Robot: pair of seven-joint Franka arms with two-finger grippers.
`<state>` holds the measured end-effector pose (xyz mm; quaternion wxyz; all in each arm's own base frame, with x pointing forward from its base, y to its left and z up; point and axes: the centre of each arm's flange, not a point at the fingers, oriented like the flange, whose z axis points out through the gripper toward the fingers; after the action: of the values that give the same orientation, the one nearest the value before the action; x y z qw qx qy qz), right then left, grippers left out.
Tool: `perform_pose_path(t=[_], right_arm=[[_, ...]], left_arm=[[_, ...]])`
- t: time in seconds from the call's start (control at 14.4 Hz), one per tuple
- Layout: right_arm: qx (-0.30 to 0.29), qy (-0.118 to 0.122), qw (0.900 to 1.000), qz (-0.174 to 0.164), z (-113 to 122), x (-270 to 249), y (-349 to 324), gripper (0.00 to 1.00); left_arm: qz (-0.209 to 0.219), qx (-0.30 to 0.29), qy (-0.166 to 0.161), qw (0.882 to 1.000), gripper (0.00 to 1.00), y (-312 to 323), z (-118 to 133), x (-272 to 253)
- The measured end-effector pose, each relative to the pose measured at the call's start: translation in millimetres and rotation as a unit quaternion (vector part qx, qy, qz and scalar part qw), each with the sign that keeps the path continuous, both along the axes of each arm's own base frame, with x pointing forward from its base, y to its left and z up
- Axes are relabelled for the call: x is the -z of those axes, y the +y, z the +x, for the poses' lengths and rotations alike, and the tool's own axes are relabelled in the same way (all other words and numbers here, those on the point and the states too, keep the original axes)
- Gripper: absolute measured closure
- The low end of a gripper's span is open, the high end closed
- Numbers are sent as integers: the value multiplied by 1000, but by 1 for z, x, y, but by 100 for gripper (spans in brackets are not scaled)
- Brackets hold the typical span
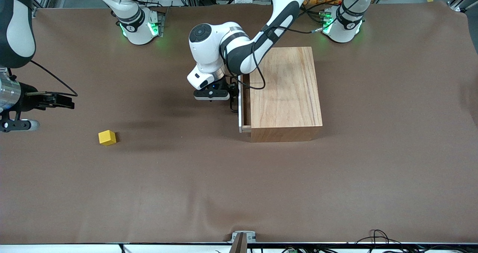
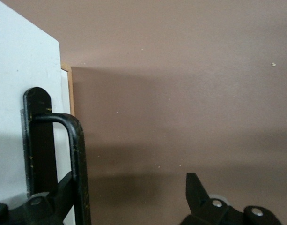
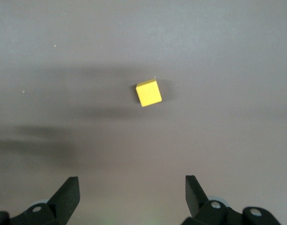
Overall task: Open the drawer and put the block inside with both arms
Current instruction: 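Pull the drawer open with the left gripper while the right gripper reaches the cube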
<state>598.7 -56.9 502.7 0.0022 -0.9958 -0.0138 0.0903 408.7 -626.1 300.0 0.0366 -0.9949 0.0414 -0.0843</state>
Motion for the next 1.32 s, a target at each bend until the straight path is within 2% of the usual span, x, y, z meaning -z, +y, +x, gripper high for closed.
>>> perform_pose_path(t=[0.14, 0.35, 0.69, 0.9, 1.04, 1.18, 1.32], right_arm=[[7, -9, 1000, 0, 1, 22, -15, 0], [9, -9, 1000, 3, 4, 73, -34, 0], [-8, -13, 1000, 7, 25, 148, -22, 0], [-62, -16, 998, -19, 36, 173, 12, 0], [-92, -9, 995, -30, 37, 183, 34, 0], [-123, -9, 992, -28, 36, 196, 30, 0], [-156, -18, 987, -19, 38, 218, 5, 0]], left_arm=[[-13, 3, -6, 1000, 0, -5, -2, -2], [-23, 5, -10, 1000, 0, -8, -3, -3], [-43, 7, -18, 999, 0, -15, -6, -7], [-51, 9, -21, 998, 0, -18, -7, -5], [-52, 10, -21, 998, 0, -18, -7, -4], [-57, 10, -24, 998, 0, -19, -7, -4], [-70, 4, -29, 997, 0, -22, -7, -5]])
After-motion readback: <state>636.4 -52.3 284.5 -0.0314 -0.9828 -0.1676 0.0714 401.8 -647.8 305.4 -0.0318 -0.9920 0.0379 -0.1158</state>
